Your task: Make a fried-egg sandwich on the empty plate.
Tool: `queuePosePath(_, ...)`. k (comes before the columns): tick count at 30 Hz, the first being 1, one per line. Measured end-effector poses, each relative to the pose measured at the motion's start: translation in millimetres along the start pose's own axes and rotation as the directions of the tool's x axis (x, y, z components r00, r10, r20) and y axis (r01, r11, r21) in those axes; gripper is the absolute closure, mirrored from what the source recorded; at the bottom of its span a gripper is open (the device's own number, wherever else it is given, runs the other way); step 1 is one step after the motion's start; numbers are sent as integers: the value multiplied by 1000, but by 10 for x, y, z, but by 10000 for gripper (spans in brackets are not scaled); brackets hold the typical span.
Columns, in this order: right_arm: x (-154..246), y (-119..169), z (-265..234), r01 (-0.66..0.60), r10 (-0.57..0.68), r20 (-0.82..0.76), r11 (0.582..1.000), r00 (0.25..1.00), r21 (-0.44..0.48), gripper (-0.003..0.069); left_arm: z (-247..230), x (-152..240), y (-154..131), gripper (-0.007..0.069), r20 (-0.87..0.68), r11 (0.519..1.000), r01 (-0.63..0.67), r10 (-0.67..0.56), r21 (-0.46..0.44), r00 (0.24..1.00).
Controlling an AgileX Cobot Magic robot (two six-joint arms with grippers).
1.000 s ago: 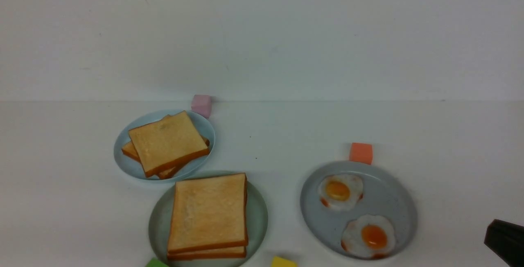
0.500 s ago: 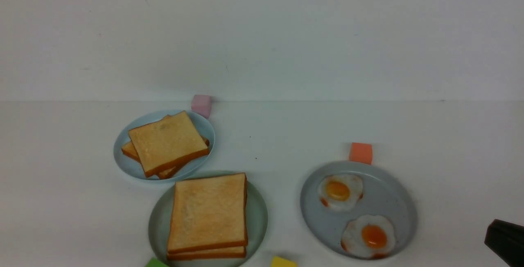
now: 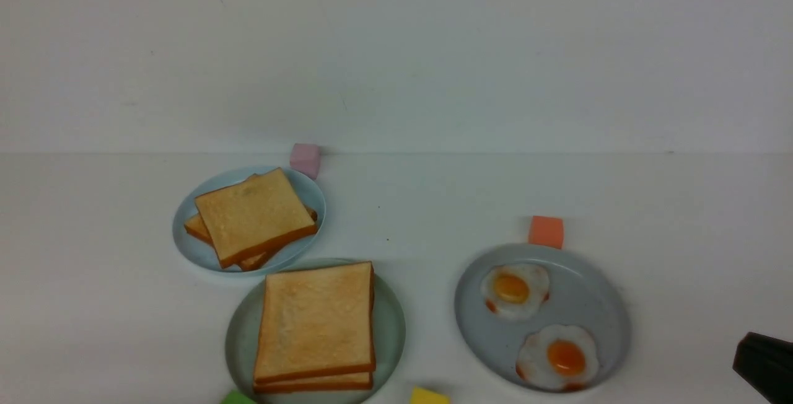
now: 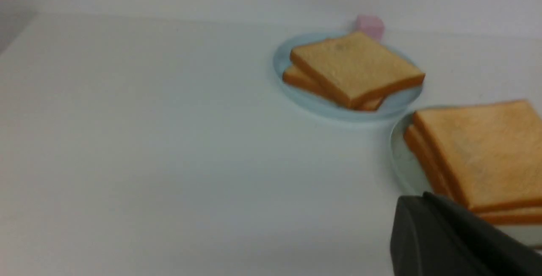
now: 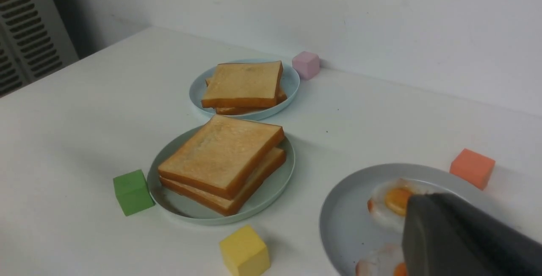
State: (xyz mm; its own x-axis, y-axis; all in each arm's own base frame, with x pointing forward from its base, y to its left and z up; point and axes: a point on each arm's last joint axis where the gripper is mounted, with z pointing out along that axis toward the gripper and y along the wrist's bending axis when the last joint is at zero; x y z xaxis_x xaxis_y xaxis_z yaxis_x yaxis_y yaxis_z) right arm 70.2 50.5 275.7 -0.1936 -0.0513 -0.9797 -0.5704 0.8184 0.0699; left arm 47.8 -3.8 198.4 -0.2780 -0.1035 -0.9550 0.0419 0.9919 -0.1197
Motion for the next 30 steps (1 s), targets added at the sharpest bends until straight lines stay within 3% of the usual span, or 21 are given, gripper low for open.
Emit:
queuePosePath(4, 1, 0, 0, 0, 0, -1, 1000, 1000, 0, 623, 109, 278, 42, 625, -77, 997, 82, -83, -17, 994)
queuePosePath(30, 4, 0, 0, 0, 0, -3, 1000, 1000, -1, 581, 119, 274, 46, 601, -50, 995, 99, -100, -24, 994)
